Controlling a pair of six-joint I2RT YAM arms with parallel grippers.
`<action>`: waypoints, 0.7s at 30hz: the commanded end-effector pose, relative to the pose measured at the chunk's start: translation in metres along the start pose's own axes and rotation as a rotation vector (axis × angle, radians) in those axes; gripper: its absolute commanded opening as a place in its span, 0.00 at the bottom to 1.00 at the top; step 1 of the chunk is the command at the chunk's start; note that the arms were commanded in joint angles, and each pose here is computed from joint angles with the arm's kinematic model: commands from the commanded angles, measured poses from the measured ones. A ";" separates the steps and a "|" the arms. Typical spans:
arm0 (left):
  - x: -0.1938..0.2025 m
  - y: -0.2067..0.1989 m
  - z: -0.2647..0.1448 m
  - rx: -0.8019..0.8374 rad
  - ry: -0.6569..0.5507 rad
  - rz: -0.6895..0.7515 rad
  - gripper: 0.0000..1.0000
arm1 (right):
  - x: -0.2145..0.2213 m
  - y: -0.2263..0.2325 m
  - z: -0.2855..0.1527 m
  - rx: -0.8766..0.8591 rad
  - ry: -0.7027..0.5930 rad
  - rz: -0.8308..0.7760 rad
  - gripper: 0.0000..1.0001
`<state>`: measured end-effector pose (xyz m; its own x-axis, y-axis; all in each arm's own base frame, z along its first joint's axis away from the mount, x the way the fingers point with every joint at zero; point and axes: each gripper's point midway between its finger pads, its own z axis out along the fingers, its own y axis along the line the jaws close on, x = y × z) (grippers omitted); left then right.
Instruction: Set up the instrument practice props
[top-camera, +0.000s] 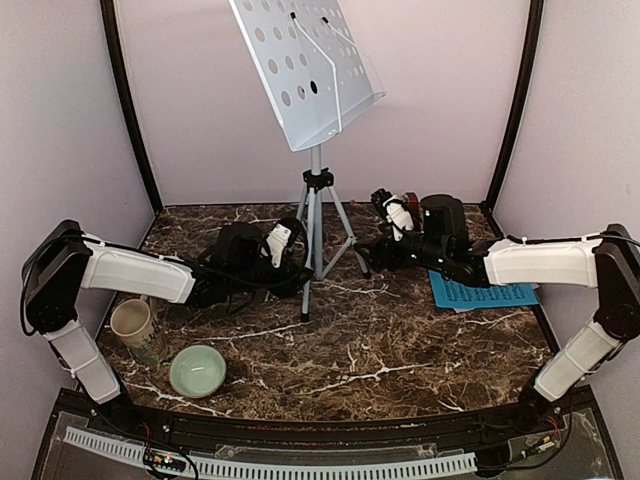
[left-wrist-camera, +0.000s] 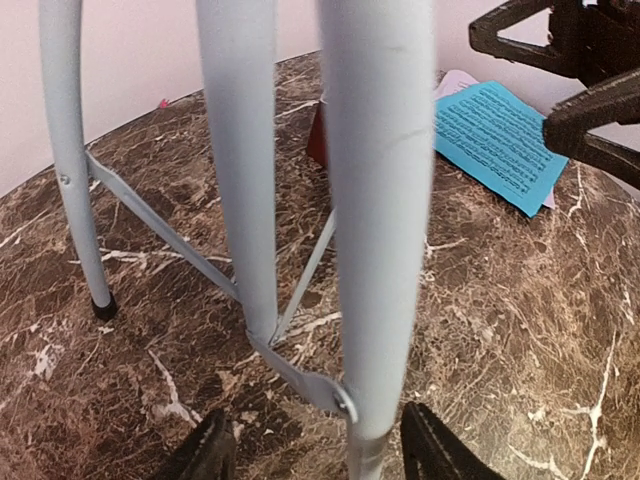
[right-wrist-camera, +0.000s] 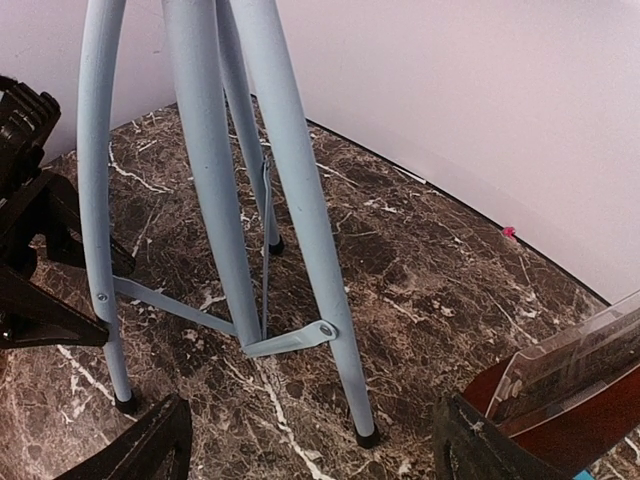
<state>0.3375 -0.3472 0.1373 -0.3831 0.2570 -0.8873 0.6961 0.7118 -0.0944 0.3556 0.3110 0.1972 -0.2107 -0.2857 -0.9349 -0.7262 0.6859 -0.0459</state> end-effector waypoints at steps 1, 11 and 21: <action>-0.005 0.008 -0.003 -0.058 0.012 0.034 0.55 | -0.010 -0.004 0.004 0.004 -0.033 0.009 0.83; -0.005 0.007 -0.018 -0.049 0.019 0.095 0.51 | 0.008 -0.003 0.023 -0.018 0.003 0.002 0.82; -0.013 -0.003 0.008 -0.078 0.007 -0.088 0.64 | 0.011 -0.005 0.025 -0.016 0.000 0.011 0.82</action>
<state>0.3360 -0.3443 0.1341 -0.4290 0.2605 -0.8649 0.6520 0.7520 -0.0969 0.3644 0.3175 0.1600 -0.2617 -0.3229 -0.9095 -0.7373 0.6750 -0.0275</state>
